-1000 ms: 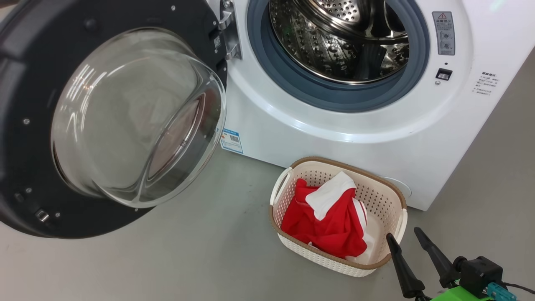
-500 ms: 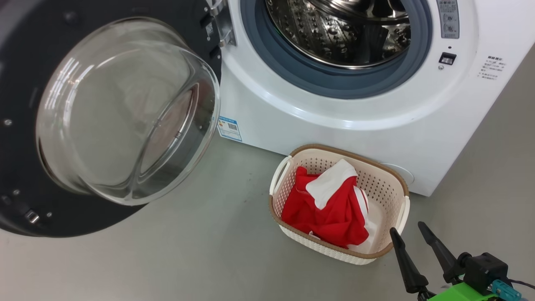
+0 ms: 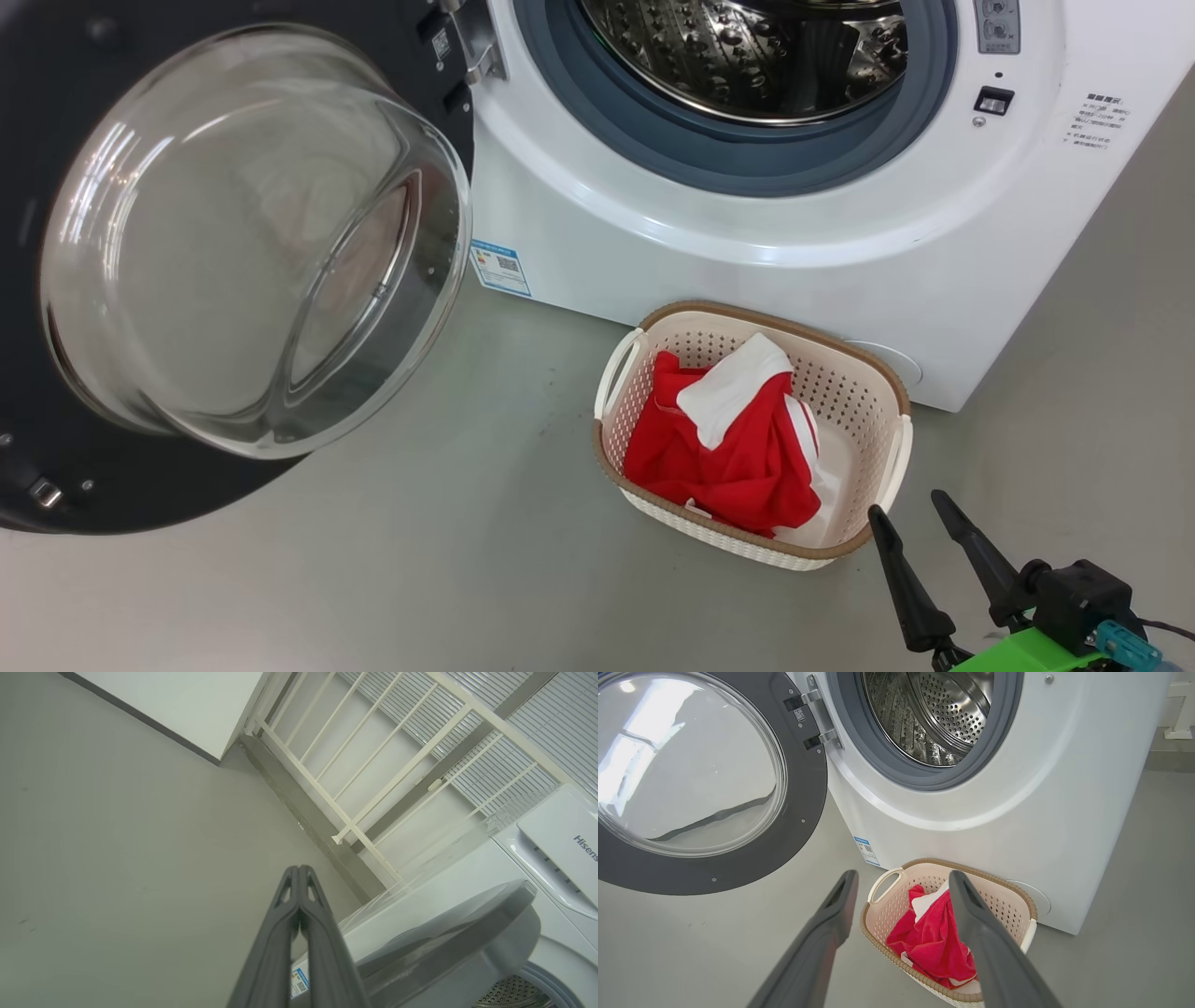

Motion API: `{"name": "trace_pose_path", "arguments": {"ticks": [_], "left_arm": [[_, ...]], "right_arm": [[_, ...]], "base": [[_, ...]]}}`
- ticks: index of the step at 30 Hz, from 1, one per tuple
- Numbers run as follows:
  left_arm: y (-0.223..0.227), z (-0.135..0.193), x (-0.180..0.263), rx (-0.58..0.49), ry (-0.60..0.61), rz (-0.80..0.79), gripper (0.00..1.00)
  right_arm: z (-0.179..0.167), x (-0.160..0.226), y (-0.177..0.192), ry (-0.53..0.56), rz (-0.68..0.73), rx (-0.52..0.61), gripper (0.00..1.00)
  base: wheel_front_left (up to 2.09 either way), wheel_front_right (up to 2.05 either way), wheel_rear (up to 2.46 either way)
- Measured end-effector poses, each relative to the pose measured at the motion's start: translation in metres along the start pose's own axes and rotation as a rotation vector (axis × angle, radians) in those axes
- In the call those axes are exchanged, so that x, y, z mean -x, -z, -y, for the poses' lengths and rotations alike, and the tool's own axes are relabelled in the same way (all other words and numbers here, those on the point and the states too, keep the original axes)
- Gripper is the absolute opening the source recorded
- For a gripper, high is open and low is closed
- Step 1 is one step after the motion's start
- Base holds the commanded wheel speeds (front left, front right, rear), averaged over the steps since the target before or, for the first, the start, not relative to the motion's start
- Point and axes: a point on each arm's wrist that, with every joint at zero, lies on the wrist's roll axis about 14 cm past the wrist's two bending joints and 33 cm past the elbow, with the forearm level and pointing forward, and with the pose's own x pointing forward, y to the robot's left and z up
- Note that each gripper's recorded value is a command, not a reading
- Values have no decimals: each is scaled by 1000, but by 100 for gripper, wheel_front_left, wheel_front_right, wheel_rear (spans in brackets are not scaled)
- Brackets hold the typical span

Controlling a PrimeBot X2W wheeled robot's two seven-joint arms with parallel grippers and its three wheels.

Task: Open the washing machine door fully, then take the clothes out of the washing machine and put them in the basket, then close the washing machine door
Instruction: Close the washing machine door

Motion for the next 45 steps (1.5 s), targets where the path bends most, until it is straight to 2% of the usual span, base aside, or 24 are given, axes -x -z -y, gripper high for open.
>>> {"name": "trace_pose_path", "arguments": {"ticks": [9,24,29,34,37,45], "left_arm": [[46,-13,16,-15,5,-254,0],[61,2,38,-54,112,-403,0],[70,12,52,-70,177,-468,0],[96,39,67,-72,290,-562,0],[109,43,77,-90,323,-605,0],[124,68,90,-115,426,-655,0]], "right_arm": [[-9,-1,-2,-26,1,9,100],[-9,7,-15,-14,36,31,100],[-9,9,-21,-9,52,42,100],[-4,18,-21,13,51,63,100],[-4,22,-23,19,53,88,100],[2,30,-30,44,74,118,100]], "base": [[0,0,0],[0,0,0],[0,0,0],[0,0,0],[0,0,0],[0,0,0]]}}
